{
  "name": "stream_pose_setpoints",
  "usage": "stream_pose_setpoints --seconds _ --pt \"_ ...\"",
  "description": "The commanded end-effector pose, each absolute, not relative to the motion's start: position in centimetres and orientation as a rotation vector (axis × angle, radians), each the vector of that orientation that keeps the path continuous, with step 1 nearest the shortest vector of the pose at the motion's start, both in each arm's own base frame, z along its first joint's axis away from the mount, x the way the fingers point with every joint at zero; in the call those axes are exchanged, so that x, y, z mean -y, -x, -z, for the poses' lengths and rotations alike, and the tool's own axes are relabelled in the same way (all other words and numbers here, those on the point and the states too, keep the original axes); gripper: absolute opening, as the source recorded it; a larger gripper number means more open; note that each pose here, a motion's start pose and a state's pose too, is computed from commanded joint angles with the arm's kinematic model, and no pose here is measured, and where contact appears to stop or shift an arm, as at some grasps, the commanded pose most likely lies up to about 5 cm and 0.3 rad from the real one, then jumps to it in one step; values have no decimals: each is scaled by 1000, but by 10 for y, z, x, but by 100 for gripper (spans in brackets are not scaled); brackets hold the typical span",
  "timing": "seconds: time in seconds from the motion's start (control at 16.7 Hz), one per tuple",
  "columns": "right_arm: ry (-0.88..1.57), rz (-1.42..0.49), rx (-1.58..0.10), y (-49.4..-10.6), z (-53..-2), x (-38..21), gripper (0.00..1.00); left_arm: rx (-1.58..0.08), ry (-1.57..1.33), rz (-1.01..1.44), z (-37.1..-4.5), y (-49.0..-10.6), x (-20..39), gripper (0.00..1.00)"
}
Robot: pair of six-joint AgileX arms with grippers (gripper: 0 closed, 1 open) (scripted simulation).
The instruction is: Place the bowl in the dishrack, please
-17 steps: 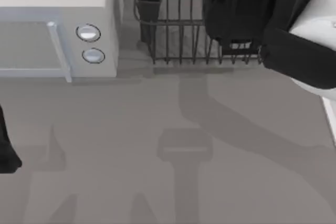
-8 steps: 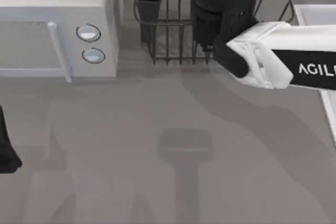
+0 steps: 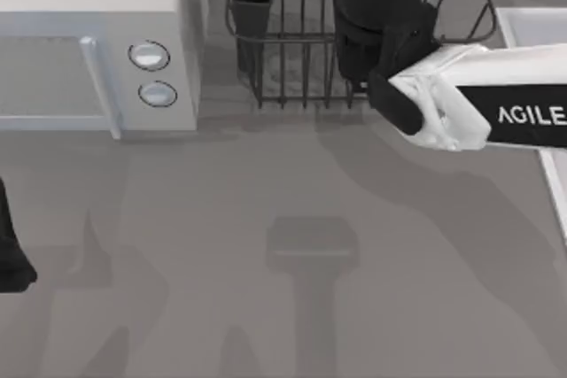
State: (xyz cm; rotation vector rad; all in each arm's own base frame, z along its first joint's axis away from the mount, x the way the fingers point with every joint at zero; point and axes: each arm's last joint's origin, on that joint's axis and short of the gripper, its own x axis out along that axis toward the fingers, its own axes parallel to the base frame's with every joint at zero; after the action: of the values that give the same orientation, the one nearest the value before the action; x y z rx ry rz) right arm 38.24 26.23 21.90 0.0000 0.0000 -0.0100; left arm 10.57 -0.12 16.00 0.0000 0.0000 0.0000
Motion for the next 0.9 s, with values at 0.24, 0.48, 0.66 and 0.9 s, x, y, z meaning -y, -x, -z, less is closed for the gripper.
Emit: stream_pose_setpoints --seconds 0.24,0.48,0.66,0.9 --pt "0 10 0 -382 -219 -262 38 0 0 0 -160 -106 1 100" --pt "0 10 0 -382 -219 -262 68 0 0 0 -160 -106 1 100" --pt "0 10 0 -382 -219 -262 90 0 0 0 -160 -106 1 100" --pt "0 10 0 -382 -219 -262 100 0 0 0 -160 -106 1 100"
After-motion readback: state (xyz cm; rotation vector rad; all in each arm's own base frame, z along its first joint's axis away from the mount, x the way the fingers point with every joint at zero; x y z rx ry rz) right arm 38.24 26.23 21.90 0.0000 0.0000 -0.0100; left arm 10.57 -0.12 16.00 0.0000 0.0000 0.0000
